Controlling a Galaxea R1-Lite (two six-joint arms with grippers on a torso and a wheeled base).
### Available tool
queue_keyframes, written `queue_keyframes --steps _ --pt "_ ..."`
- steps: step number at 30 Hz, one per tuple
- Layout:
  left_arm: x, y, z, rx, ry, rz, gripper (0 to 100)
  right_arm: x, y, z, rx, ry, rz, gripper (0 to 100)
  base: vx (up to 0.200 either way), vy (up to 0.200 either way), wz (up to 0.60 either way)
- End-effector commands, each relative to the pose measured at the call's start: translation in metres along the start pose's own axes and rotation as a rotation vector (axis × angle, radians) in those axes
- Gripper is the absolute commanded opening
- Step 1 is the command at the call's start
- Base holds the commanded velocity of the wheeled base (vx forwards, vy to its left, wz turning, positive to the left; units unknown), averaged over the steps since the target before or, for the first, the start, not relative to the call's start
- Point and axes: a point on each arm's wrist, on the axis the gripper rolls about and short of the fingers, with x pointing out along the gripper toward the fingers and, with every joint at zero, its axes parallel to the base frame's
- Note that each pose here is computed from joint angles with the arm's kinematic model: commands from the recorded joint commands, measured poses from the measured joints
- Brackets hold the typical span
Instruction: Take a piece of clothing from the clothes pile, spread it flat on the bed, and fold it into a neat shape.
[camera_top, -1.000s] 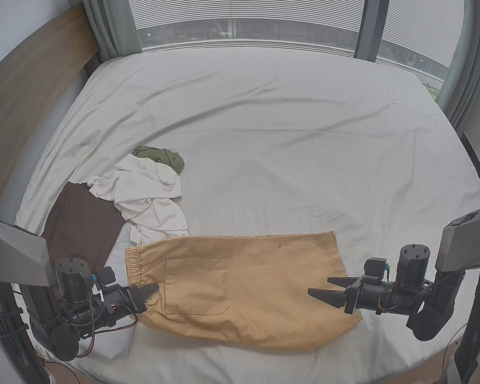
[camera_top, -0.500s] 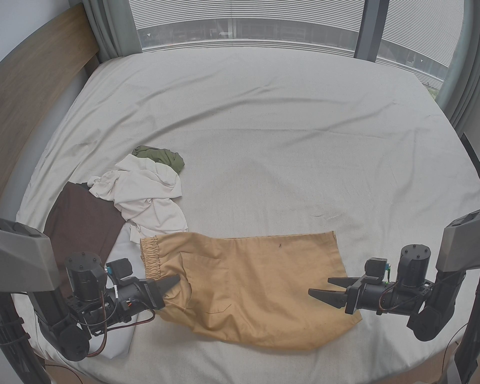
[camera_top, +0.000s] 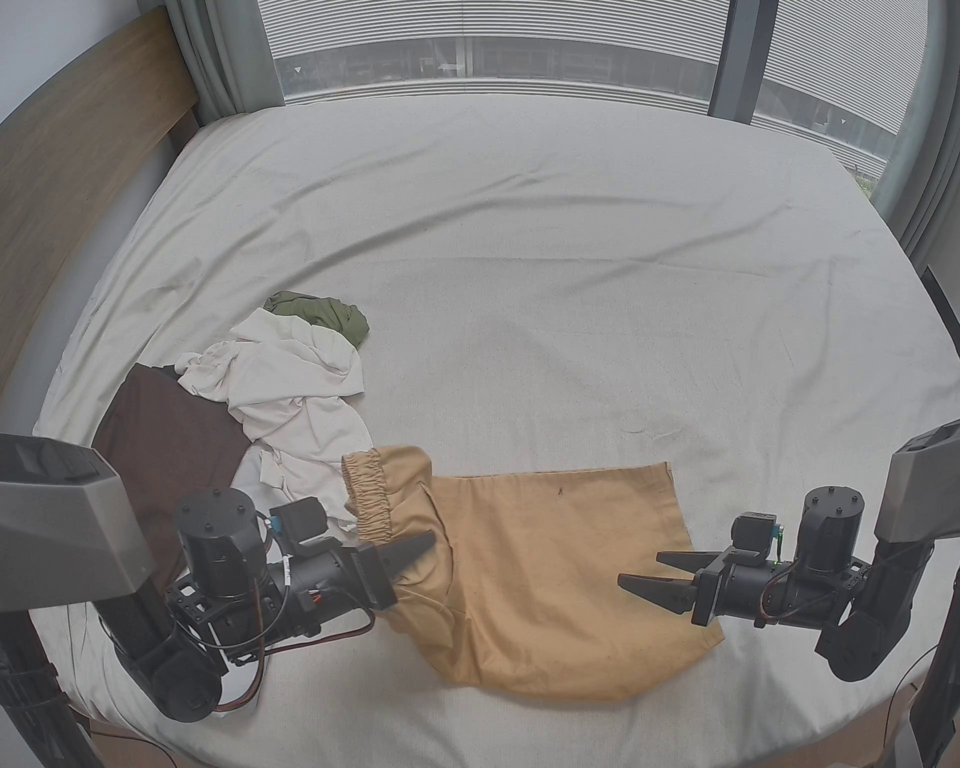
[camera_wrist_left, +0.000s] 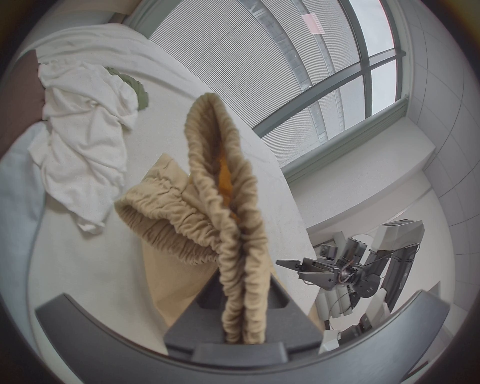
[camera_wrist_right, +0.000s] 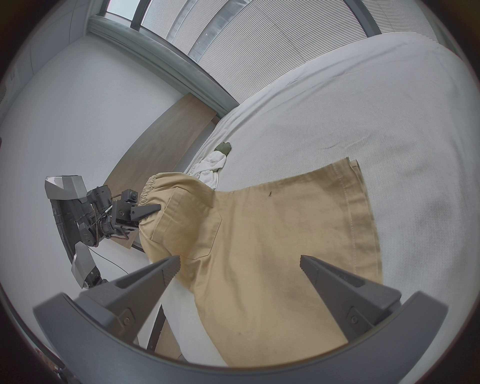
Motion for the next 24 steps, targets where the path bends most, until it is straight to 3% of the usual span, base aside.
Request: queue_keyframes --steps 1,14,24 --pt "0.012 -0.012 0.0 0.002 0.008 -0.049 0 -0.003 0.002 0.006 -0.011 -0.027 0.002 100 0.0 0.0 0.0" --pt "0.036 -0.037 0.0 -0.023 0.039 -0.124 0 -0.006 0.003 0.013 -0.021 -0.053 0.001 100 0.0 0.0 0.0" --pt "0.056 -0.05 -0.015 -0.041 0.101 -0.16 0 -0.012 0.008 0.024 -0.022 -0.103 0.011 100 0.0 0.0 0.0"
